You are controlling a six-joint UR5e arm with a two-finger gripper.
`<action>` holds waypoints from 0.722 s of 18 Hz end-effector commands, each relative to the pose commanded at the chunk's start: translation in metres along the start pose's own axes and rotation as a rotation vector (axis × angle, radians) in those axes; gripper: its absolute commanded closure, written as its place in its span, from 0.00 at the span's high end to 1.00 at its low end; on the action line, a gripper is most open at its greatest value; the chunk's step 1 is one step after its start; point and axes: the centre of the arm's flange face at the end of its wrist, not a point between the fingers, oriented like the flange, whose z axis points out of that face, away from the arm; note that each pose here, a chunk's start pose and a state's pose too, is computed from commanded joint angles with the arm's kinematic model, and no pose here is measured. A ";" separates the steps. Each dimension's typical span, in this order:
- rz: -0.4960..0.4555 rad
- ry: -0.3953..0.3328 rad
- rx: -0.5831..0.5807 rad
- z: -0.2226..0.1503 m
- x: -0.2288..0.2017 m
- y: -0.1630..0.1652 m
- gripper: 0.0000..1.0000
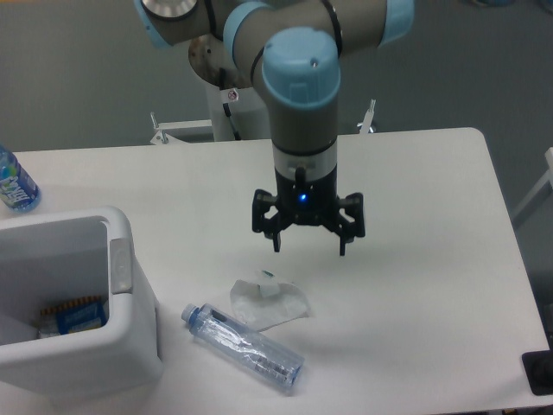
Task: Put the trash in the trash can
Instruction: 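Lower the open gripper toward the crumpled clear plastic bag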
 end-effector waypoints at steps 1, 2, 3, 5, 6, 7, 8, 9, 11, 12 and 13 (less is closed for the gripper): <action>0.056 0.011 -0.017 0.009 0.003 0.004 1.00; 0.103 0.018 -0.025 0.015 0.006 0.007 1.00; 0.149 0.031 -0.038 0.023 0.009 0.012 1.00; 0.241 0.059 -0.069 0.045 0.015 0.021 1.00; 0.269 0.067 -0.075 0.052 0.017 0.022 1.00; 0.285 0.077 -0.082 0.059 0.021 0.023 1.00; 0.302 0.087 -0.090 0.067 0.026 0.023 1.00; 0.315 0.098 -0.098 0.075 0.029 0.021 1.00; 0.316 0.114 -0.115 0.090 0.030 0.022 1.00; 0.323 0.124 -0.123 0.097 0.034 0.020 1.00; 0.338 0.131 -0.130 0.105 0.041 0.016 1.00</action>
